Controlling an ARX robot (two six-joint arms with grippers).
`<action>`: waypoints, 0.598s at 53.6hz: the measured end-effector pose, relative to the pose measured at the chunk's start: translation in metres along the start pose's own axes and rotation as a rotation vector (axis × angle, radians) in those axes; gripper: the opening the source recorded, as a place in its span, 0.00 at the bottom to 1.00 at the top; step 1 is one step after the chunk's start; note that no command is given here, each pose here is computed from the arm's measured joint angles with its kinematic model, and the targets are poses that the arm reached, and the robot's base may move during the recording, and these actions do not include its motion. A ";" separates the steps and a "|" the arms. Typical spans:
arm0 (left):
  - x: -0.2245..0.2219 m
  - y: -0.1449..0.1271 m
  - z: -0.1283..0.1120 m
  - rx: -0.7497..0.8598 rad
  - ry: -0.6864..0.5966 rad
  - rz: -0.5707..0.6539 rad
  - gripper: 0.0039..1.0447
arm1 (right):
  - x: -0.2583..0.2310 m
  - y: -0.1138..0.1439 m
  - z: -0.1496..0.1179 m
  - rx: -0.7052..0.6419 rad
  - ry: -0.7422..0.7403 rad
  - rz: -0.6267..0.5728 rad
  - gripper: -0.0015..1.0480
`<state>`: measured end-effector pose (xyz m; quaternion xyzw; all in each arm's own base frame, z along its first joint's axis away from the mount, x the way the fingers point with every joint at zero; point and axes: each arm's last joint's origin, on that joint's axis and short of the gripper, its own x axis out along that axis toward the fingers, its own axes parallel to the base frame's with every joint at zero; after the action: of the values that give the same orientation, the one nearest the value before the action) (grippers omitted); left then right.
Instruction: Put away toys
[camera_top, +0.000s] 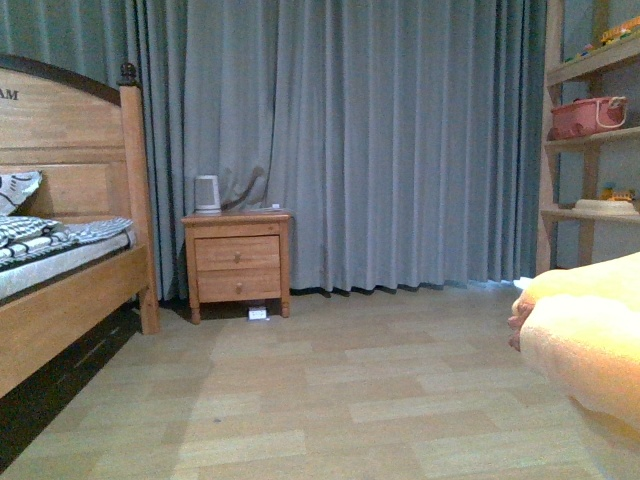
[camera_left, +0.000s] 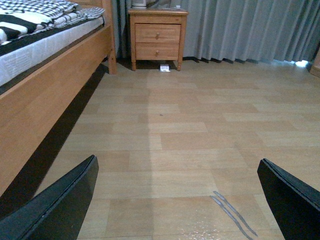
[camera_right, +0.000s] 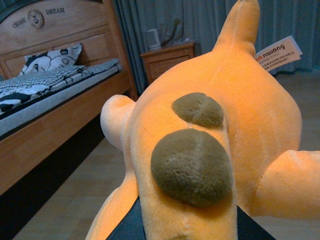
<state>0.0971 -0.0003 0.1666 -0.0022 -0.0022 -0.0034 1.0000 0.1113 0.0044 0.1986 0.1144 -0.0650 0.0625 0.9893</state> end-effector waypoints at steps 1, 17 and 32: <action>0.000 0.000 0.000 0.000 0.000 0.001 0.95 | 0.000 0.000 0.000 0.000 0.000 -0.001 0.16; 0.000 0.000 0.000 0.000 0.000 0.005 0.95 | 0.000 0.000 0.000 0.000 0.003 0.011 0.16; 0.000 0.000 0.000 0.000 0.000 0.006 0.95 | 0.000 0.000 0.000 0.000 0.003 0.011 0.16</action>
<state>0.0971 -0.0002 0.1666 -0.0022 -0.0022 -0.0006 1.0000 0.1113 0.0048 0.1986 0.1140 -0.0641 0.0681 0.9891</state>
